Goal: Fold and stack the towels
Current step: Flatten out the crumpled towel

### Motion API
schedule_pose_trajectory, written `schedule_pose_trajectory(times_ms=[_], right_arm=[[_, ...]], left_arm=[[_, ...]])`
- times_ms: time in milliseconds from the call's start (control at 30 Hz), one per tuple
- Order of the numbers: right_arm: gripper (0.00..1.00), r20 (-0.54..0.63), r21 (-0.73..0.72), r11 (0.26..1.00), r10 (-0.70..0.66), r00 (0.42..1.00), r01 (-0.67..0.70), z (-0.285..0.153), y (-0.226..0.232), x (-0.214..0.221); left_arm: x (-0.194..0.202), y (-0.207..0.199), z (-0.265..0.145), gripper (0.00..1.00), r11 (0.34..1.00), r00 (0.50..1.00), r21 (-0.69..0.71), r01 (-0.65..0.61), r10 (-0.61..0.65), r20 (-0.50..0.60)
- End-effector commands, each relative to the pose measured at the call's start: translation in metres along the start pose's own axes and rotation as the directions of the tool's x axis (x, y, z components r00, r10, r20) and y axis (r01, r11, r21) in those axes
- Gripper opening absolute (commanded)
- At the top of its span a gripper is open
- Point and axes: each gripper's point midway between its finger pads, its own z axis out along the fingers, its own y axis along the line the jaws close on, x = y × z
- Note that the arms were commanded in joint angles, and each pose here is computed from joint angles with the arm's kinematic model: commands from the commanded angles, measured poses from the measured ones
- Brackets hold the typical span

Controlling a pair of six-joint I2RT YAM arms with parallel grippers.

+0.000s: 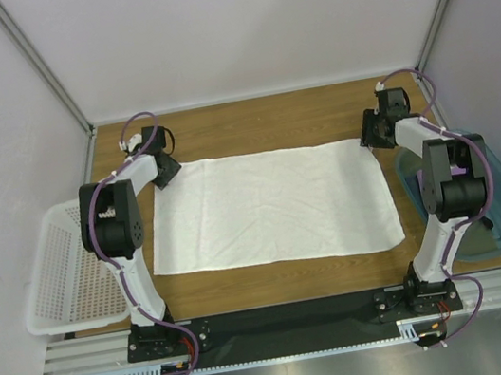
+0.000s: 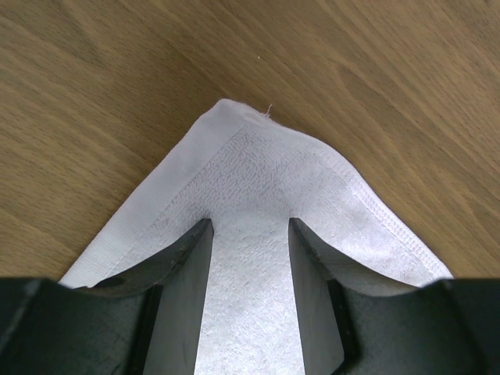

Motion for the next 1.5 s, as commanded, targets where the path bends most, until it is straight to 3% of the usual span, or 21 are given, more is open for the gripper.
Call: schedule_pose_trajectory(times_ms=[0,233,433,533,567,833,967,1200,1267,1333,1467], right_arm=[[0.50,0.081,-0.038,0.999,-0.035,0.996,0.038,-0.013,0.009,-0.023],[0.46,0.036,0.007,0.999,-0.046,0.998,0.046,0.000,-0.001,-0.011],[0.22,0.037,0.020,0.999,-0.039,0.999,0.038,0.007,-0.002,-0.013],[0.02,0.043,0.019,0.999,-0.036,0.998,0.035,0.008,-0.002,-0.015],[0.00,0.041,0.019,0.999,-0.034,0.999,0.033,0.008,-0.002,-0.015],[0.00,0.149,0.221,0.975,-0.020,0.989,-0.014,-0.025,-0.034,-0.040],[0.00,0.181,0.237,0.972,-0.053,0.982,0.009,-0.035,-0.034,-0.048],[0.00,0.066,0.234,0.969,-0.097,0.993,0.079,-0.001,-0.035,-0.032],[0.06,0.049,0.237,0.967,-0.104,0.993,0.090,0.004,-0.035,-0.030],[0.25,0.037,0.240,0.966,-0.106,0.994,0.094,0.006,-0.034,-0.033],[0.46,0.069,0.214,0.973,-0.103,0.992,0.086,-0.005,-0.025,-0.049]], left_arm=[[-0.019,-0.001,-0.001,0.50,1.000,0.999,-0.008,0.013,-0.012,0.043],[-0.019,-0.002,0.000,0.50,1.000,0.999,-0.008,0.012,-0.012,0.041],[-0.021,-0.001,-0.001,0.50,1.000,0.999,-0.013,0.013,-0.012,0.047],[-0.020,0.000,0.000,0.50,1.000,0.999,-0.015,0.014,-0.013,0.045],[-0.020,0.000,0.001,0.50,1.000,0.999,-0.016,0.013,-0.012,0.044],[-0.021,-0.001,0.002,0.50,0.999,0.999,-0.023,0.023,-0.022,0.048],[-0.021,-0.002,0.004,0.50,0.999,0.999,-0.026,0.023,-0.022,0.045],[-0.022,-0.005,0.005,0.50,1.000,0.999,-0.011,0.012,-0.012,0.044],[-0.021,-0.006,0.006,0.50,1.000,0.999,-0.007,0.007,-0.006,0.042],[-0.023,-0.008,0.005,0.50,1.000,0.999,-0.002,-0.005,0.005,0.044],[-0.028,-0.011,0.004,0.50,1.000,0.998,0.008,-0.027,0.027,0.060]])
